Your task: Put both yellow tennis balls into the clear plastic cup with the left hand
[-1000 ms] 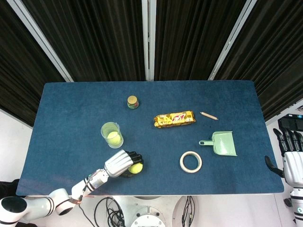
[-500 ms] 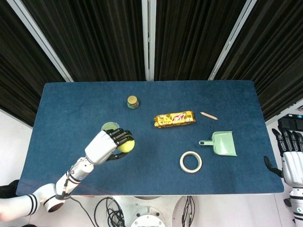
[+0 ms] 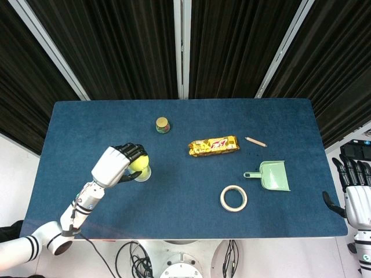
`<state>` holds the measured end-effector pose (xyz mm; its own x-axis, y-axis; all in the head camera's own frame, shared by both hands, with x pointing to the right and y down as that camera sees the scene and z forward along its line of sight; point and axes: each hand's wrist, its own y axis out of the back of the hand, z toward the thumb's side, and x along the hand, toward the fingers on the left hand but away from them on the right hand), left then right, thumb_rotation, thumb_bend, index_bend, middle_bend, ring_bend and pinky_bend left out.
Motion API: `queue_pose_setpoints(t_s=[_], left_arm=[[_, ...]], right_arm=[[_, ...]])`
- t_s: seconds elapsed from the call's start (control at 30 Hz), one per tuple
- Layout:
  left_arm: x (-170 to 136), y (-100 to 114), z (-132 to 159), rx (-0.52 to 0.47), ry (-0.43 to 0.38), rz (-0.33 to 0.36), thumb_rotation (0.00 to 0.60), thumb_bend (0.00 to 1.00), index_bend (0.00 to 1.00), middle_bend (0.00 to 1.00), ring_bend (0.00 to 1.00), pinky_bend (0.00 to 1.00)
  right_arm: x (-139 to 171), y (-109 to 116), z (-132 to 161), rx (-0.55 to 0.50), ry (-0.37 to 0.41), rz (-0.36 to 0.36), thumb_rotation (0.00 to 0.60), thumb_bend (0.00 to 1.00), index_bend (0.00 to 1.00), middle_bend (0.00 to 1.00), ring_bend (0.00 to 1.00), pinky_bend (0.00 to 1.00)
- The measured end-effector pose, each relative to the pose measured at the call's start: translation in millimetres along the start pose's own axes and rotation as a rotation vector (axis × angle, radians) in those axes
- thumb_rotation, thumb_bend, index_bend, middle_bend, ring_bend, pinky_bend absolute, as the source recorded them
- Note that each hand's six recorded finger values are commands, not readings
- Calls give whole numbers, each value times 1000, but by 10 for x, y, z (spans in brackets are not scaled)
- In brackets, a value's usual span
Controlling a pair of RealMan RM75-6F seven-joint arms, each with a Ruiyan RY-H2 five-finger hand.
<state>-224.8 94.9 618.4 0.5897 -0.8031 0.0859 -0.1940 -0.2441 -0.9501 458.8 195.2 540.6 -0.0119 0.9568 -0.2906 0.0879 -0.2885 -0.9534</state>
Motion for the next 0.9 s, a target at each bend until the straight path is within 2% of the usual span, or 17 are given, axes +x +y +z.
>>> queue_pose_setpoints(t_s=[0.1, 0.27, 0.37, 0.57, 0.9], left_arm=[[6, -8, -36, -3, 12, 0, 600, 239, 463, 478, 428, 650], [-12, -36, -91, -5, 28, -11, 600, 235, 360, 354, 255, 430], [-32, -38, -126, -7, 39, -14, 600, 235, 292, 287, 197, 368], [-51, -9, -146, -8, 53, -10, 600, 236, 196, 223, 172, 357], [-108, 38, -158, -17, 66, -8, 600, 234, 186, 210, 165, 342]], right_arm=[[-6, -8, 11, 3, 4, 3, 600, 273, 0, 0, 0, 0], [-11, 0, 11, 1, 1, -1, 600, 271, 0, 0, 0, 0], [-12, 1, 6, 2, 0, -1, 600, 272, 0, 0, 0, 0], [-14, 2, 14, 2, 2, -2, 600, 273, 0, 0, 0, 0], [-8, 0, 7, 4, -3, -2, 600, 273, 0, 0, 0, 0]])
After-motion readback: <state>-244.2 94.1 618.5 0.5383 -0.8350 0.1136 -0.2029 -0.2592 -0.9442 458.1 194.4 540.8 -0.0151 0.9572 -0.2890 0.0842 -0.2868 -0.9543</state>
